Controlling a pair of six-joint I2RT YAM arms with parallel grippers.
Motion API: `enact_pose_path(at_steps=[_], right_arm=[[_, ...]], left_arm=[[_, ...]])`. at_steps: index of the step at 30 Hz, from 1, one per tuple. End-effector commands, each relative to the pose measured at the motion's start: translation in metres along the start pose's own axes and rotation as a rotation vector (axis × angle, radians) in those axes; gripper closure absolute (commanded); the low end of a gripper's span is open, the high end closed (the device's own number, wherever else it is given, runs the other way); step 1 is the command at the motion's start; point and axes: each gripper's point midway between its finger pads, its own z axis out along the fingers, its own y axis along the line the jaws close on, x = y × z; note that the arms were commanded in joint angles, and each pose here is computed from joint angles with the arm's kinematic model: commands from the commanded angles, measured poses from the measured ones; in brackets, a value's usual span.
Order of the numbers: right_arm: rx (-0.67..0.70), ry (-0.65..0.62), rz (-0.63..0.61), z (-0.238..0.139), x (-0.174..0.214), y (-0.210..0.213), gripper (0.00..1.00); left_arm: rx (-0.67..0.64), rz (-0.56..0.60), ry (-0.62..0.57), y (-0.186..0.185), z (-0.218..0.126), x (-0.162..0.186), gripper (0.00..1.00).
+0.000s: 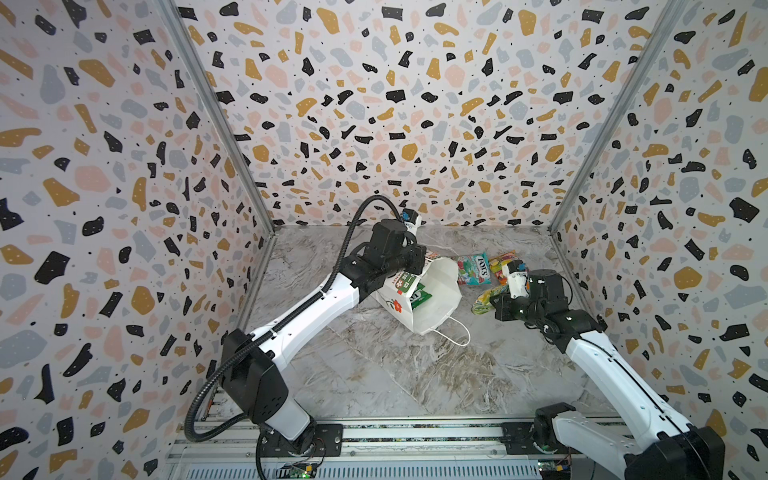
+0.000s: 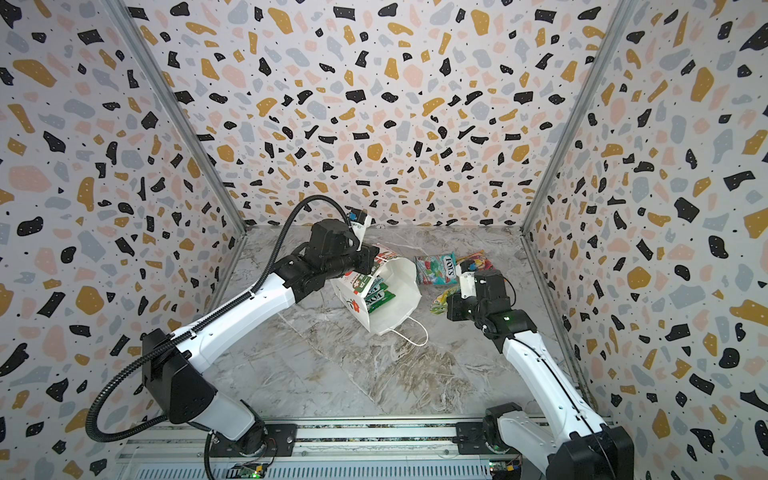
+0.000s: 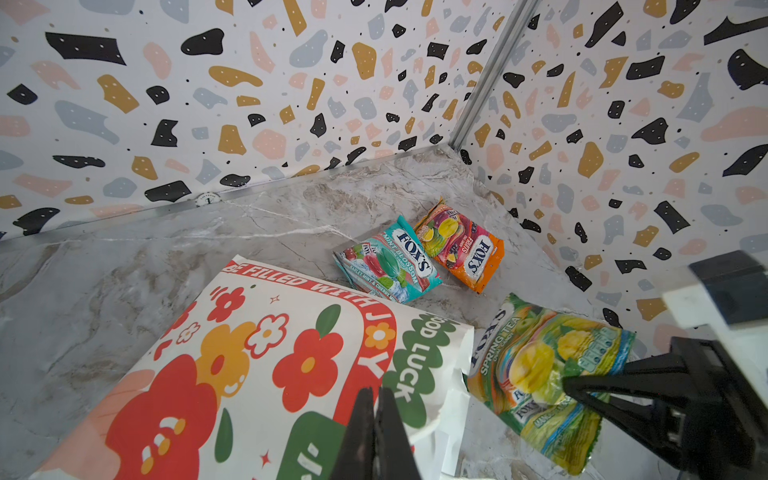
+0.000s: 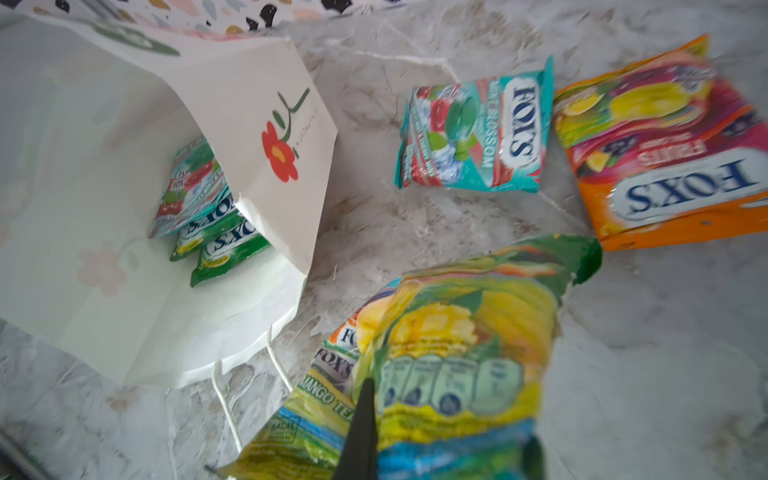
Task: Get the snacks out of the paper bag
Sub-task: 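Carry the yellow packet away from the bag and lower it onto the table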
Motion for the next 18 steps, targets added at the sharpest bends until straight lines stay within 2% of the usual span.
enact_pose_path(at_steps=[1, 6, 10, 18], right_arm=[[-0.172, -0.073, -0.053, 0.0, -0.017, 0.028, 1.0], [-0.267, -0.037, -0.054, 0.017, -0.008, 0.035, 1.0], [-0.29, -0.008, -0.051, 0.03, 0.0, 0.032, 1.0], [-0.177, 0.087, 0.013, 0.056, 0.024, -0.008, 1.0]], left_arm=[[0.018, 0.01, -0.046, -0.007, -0.011, -0.017, 1.0], [0.014, 0.011, -0.045, -0.006, -0.011, -0.018, 1.0], [0.014, 0.011, -0.045, -0.006, -0.01, -0.018, 1.0], [0.017, 0.009, -0.039, -0.007, -0.008, -0.016, 1.0]])
